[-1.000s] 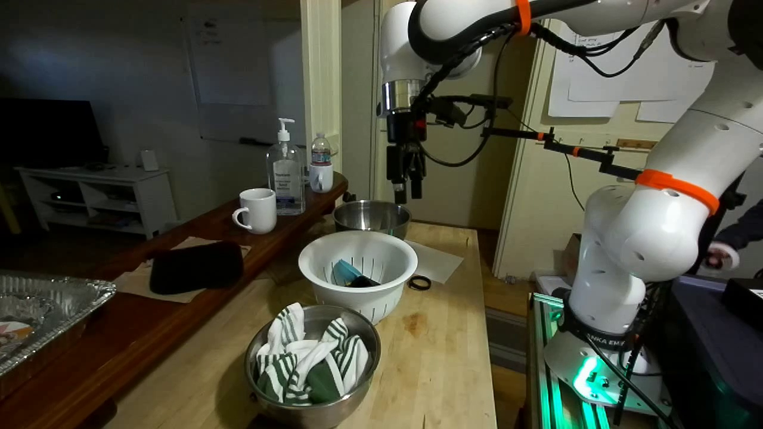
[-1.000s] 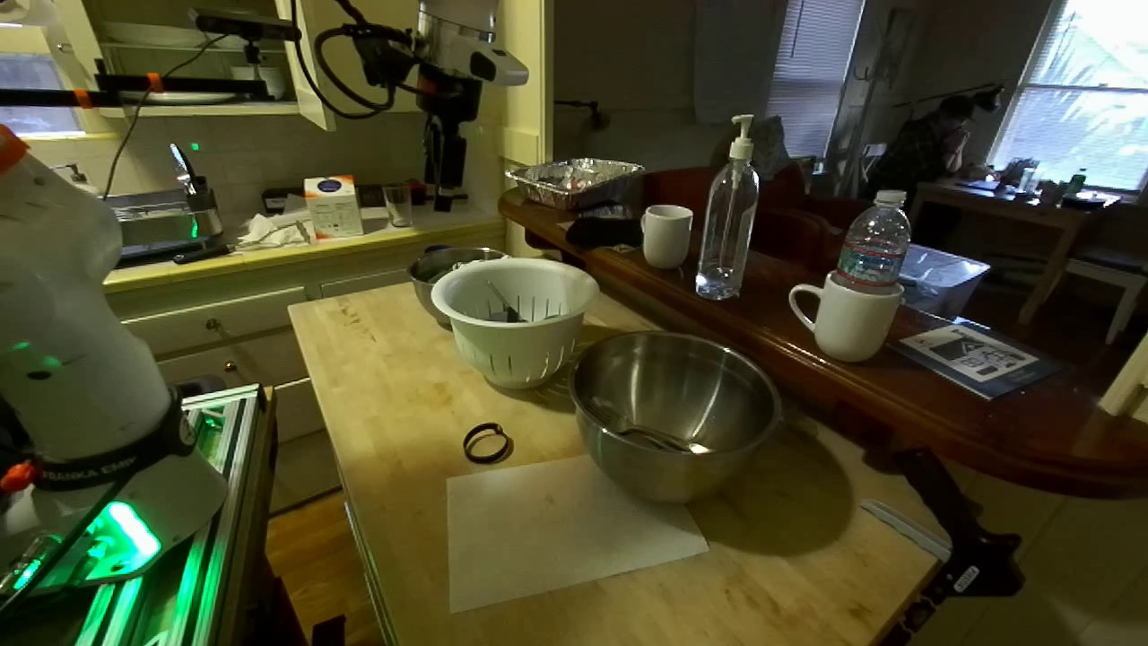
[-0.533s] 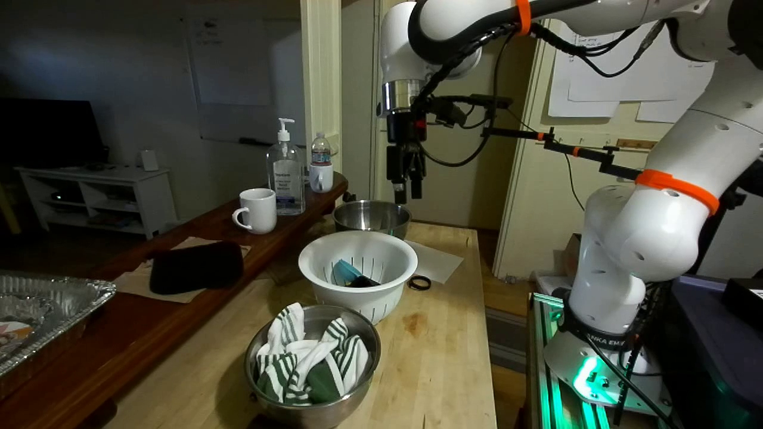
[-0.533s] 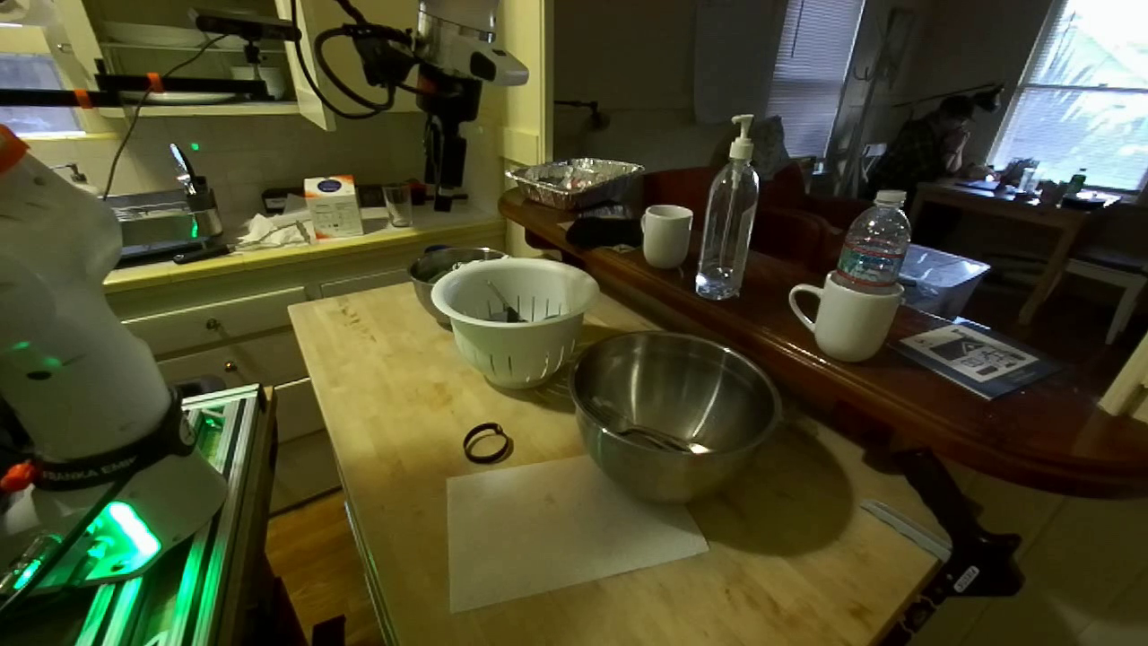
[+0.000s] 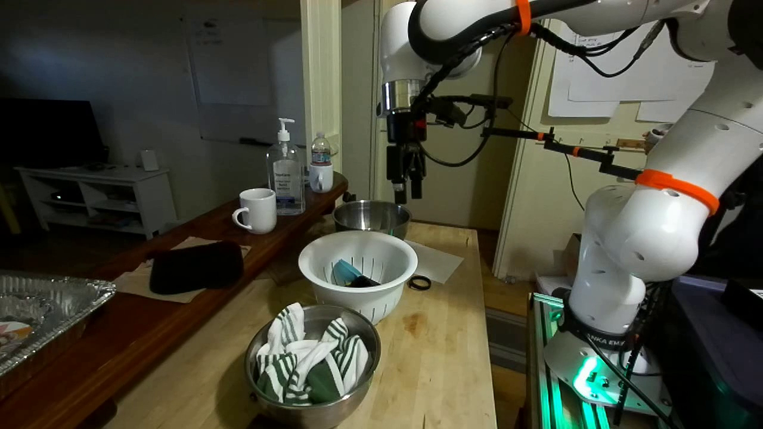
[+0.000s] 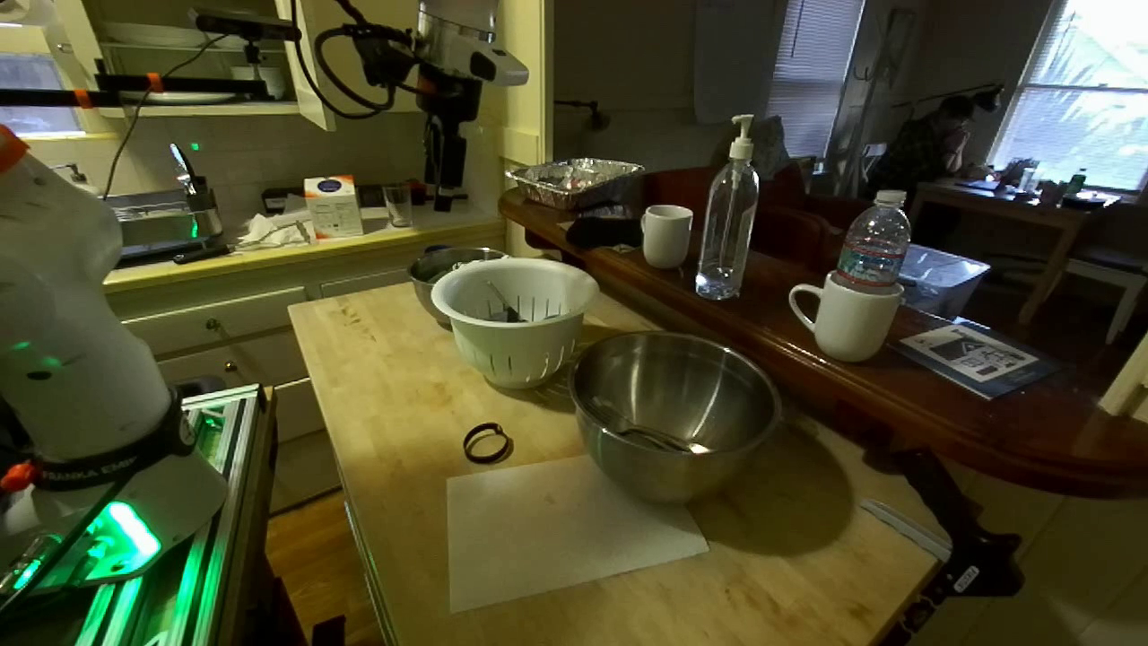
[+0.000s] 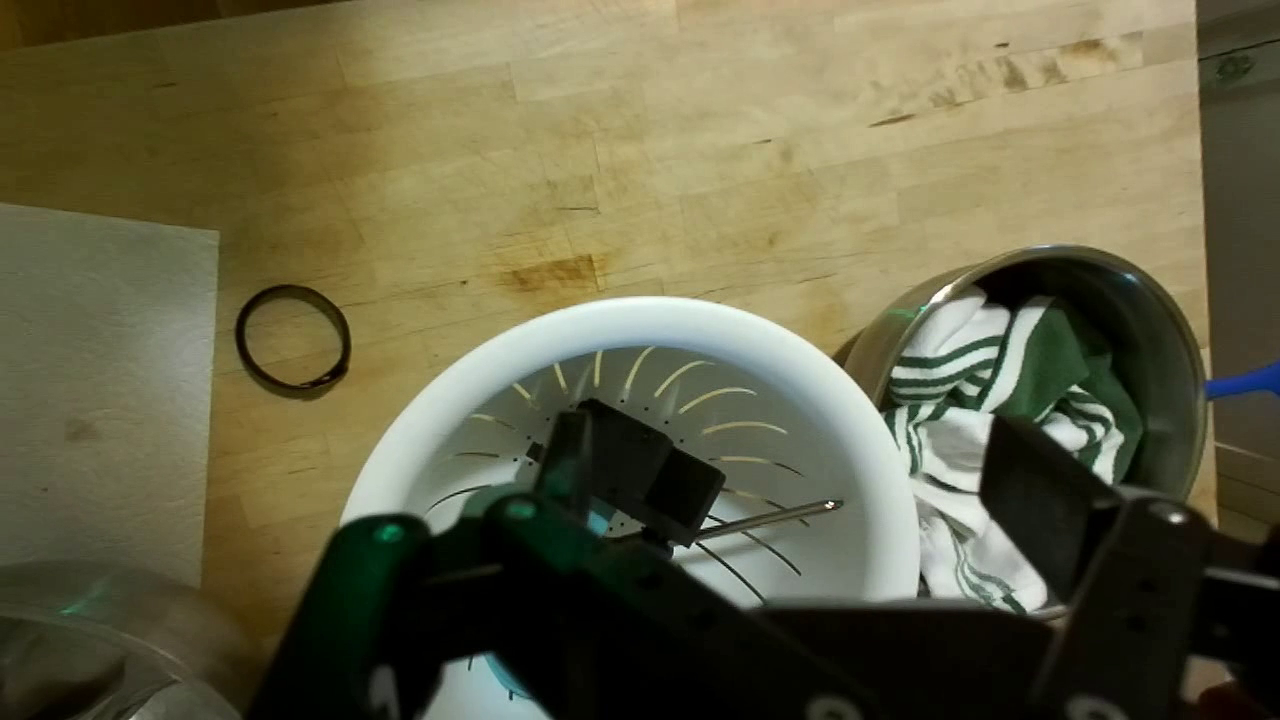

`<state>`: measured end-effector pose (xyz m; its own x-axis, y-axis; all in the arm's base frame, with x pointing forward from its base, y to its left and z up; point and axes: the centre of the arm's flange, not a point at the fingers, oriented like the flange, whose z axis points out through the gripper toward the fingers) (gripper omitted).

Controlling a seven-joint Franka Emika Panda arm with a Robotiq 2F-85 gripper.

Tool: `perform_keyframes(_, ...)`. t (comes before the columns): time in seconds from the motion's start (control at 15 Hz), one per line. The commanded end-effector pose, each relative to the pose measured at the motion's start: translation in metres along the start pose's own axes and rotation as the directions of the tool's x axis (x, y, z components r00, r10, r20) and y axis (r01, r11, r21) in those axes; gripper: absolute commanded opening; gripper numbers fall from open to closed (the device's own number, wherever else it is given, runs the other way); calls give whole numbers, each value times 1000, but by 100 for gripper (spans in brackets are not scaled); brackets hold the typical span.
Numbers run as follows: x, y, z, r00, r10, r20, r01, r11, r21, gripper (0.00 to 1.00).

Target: Put the white and green towel inside the silver bowl.

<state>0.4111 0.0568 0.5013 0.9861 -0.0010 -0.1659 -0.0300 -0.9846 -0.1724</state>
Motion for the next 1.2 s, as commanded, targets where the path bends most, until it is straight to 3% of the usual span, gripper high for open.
perform_keyframes(0.0,0,0,0,1000,0,0,0,1000,0,100)
perform_keyframes(0.73,0,0,0,1000,0,0,0,1000,0,100)
perform_keyframes(0.8,2,-12,8,999,-36,24,37,998,-47,100)
perform_keyframes(0.93,-6,-58,36,983,-176,53,178,983,-45,100)
perform_keyframes(1.13,-31,-135,69,941,-332,69,337,937,-94,100)
